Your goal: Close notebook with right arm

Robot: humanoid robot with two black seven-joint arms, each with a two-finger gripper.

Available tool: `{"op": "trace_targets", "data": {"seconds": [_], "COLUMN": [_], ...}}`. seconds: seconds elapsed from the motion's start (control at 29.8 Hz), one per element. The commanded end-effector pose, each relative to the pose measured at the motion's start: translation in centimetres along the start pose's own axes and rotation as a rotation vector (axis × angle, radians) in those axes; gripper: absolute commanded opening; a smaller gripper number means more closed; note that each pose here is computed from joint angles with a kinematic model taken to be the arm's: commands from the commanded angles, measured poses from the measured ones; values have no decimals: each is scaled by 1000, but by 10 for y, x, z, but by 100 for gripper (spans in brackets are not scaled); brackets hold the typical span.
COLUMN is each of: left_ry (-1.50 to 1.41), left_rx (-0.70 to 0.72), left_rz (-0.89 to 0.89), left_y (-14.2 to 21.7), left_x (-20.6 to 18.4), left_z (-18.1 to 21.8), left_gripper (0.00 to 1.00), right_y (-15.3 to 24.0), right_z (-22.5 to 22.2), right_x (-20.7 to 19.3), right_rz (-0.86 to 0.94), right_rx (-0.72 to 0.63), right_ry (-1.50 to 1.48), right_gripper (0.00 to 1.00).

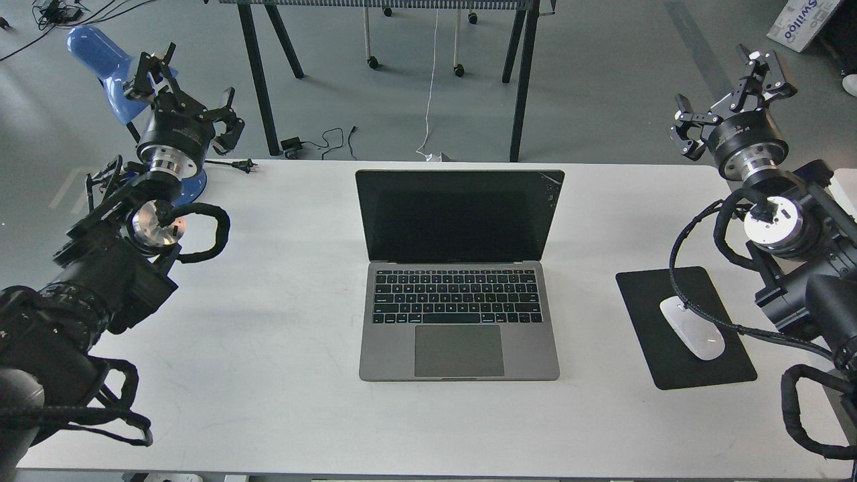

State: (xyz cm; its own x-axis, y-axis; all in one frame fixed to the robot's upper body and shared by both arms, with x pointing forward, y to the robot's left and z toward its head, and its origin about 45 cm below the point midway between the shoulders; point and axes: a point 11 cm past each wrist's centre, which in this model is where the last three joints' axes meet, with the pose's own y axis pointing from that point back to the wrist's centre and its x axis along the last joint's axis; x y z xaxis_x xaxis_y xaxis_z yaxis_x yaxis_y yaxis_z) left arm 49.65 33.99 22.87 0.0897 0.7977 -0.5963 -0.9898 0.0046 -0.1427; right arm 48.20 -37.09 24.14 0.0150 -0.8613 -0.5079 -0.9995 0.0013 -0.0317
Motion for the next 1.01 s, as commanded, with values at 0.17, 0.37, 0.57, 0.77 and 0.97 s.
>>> {"op": "trace_targets", "data": {"seconds": [0.17, 0.37, 0.57, 0.77, 0.97], "left_ry": [2, -1, 2, 0, -1], "left_rx": [-2, -2, 1, 2, 3], "left_rz": [-2, 2, 3, 2, 1], "left_y": [0, 1, 2, 1, 1], "left_x": [-1, 1, 2, 2, 1], "left_z": [-1, 0, -2, -1, -1], "left_gripper": [100, 100, 100, 100, 100], "right_y": [0, -5, -17, -23, -19], "right_z": [4, 17, 45, 82, 108], "right_x": [-3, -22, -77, -120, -136], "right_rz": [-10, -50, -150, -194, -210], "right_rx": [-8, -49, -103, -164, -215], "right_ry": [5, 41, 57, 49, 54], "right_gripper": [100, 100, 100, 100, 100]}}
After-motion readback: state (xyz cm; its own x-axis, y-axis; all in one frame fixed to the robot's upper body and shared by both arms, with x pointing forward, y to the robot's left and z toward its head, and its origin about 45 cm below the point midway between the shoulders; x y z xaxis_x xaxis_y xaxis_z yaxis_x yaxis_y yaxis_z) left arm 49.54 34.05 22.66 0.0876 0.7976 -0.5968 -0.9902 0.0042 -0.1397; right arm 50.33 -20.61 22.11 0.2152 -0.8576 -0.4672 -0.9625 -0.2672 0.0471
